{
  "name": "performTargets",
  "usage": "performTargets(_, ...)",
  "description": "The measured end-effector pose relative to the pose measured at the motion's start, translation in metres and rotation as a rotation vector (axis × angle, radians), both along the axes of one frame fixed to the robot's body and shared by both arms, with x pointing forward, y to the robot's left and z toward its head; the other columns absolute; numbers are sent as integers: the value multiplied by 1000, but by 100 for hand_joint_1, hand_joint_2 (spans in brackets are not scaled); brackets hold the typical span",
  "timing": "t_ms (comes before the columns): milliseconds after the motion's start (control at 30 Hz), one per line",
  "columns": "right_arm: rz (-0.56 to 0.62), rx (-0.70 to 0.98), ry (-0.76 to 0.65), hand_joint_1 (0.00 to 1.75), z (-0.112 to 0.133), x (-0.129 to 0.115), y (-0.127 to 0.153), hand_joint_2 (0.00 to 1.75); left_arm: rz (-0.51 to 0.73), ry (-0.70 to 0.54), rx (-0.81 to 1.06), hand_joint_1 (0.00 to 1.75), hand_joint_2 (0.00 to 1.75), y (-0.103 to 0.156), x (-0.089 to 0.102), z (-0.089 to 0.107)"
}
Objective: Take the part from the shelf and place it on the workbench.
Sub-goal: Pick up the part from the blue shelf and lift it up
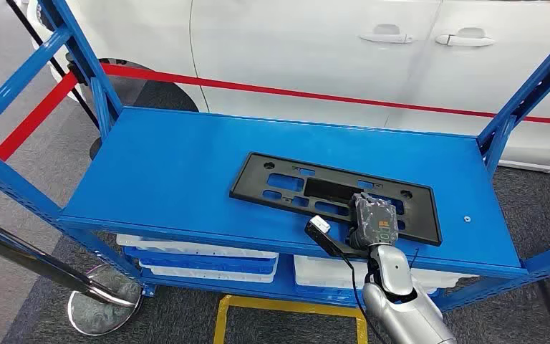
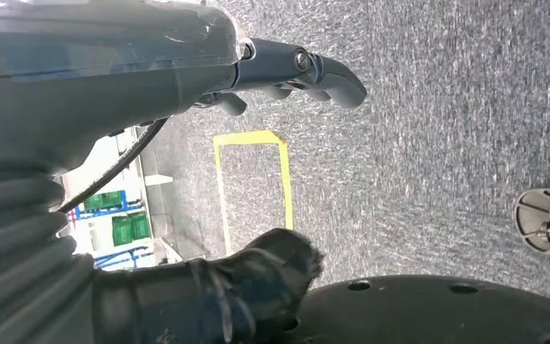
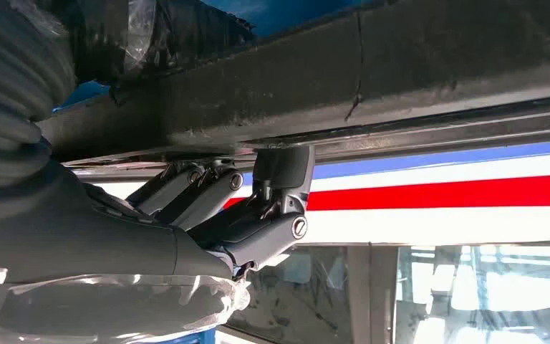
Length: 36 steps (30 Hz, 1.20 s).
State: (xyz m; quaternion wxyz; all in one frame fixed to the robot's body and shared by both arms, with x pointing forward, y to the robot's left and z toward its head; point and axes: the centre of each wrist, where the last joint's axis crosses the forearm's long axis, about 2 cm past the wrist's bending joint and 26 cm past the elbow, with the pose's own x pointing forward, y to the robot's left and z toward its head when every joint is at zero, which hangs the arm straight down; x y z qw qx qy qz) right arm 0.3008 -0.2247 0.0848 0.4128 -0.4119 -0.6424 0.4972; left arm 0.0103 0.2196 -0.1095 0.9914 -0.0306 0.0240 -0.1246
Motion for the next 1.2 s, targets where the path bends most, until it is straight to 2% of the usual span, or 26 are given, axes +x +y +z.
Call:
performTargets(500, 9, 4, -23, 175, 2, -7, 0, 175, -8, -30, 28, 0, 175, 1, -1, 0)
performTargets(633, 27, -14, -101, 175, 4, -14, -2, 175, -16, -47, 51, 0, 175, 2, -3, 0)
performTargets(767, 58, -36, -215, 175, 19, -18, -3, 175, -26, -34, 63, 0, 175, 4, -3, -1)
performTargets(967, 140, -52, -403, 175, 57, -28, -2, 175, -29, -21, 71, 0, 175, 4, -4, -1)
performTargets(1200, 180, -55, -509, 175, 79, -38, 0, 175, -37, -21, 76, 0, 175, 6, -3, -1)
